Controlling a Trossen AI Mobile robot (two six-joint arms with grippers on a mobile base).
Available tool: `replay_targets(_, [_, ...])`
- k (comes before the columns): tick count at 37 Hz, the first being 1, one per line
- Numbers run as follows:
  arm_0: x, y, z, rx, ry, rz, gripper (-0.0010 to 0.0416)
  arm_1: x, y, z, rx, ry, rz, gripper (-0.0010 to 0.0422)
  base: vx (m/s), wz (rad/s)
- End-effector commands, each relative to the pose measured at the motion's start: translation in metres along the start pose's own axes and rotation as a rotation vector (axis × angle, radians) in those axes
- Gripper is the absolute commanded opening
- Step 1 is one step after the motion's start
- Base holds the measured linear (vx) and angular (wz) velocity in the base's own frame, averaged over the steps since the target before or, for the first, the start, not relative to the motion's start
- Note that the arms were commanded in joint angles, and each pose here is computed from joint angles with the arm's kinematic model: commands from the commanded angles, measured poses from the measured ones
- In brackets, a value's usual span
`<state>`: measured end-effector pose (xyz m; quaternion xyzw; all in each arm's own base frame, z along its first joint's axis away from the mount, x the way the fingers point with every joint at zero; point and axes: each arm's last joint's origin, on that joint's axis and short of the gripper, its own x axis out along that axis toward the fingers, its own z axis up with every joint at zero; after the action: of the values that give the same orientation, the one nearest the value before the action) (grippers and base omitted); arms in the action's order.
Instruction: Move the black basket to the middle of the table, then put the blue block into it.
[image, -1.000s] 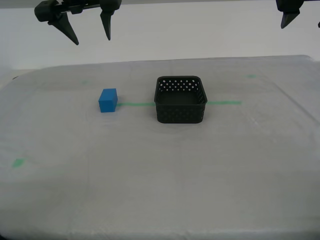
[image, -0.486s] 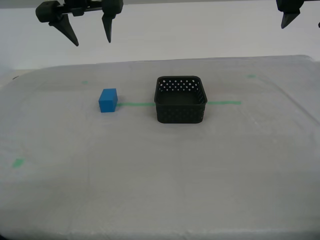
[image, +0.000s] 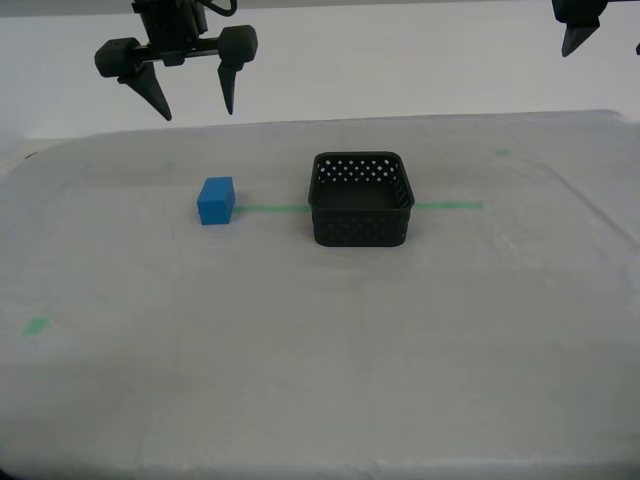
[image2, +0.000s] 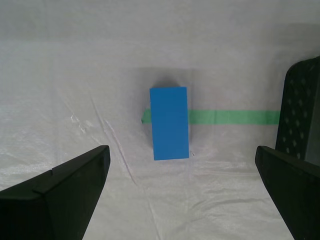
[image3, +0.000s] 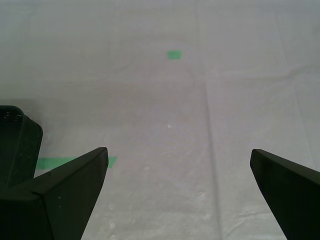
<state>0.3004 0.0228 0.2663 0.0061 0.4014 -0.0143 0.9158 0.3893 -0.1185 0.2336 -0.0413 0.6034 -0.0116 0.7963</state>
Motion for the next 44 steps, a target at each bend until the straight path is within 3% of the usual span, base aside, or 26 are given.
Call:
replay_targets(1, [0.0, 0.0, 0.0, 0.0, -0.001, -0.002, 0.0399, -0.001, -0.001, 0.001, -0.011, -0.013, -0.001, 0.0401, 0.0, 0.0])
replay_targets(31, [0.0, 0.0, 0.0, 0.0, -0.002, -0.002, 0.0399, 0.049, -0.005, 0.003, -0.018, 0.051, 0.008, 0.0401, 0.0, 0.0])
replay_targets(44, [0.0, 0.0, 0.0, 0.0, -0.001, -0.002, 0.0399, 0.096, -0.007, -0.003, -0.02, 0.151, 0.001, 0.0401, 0.0, 0.0])
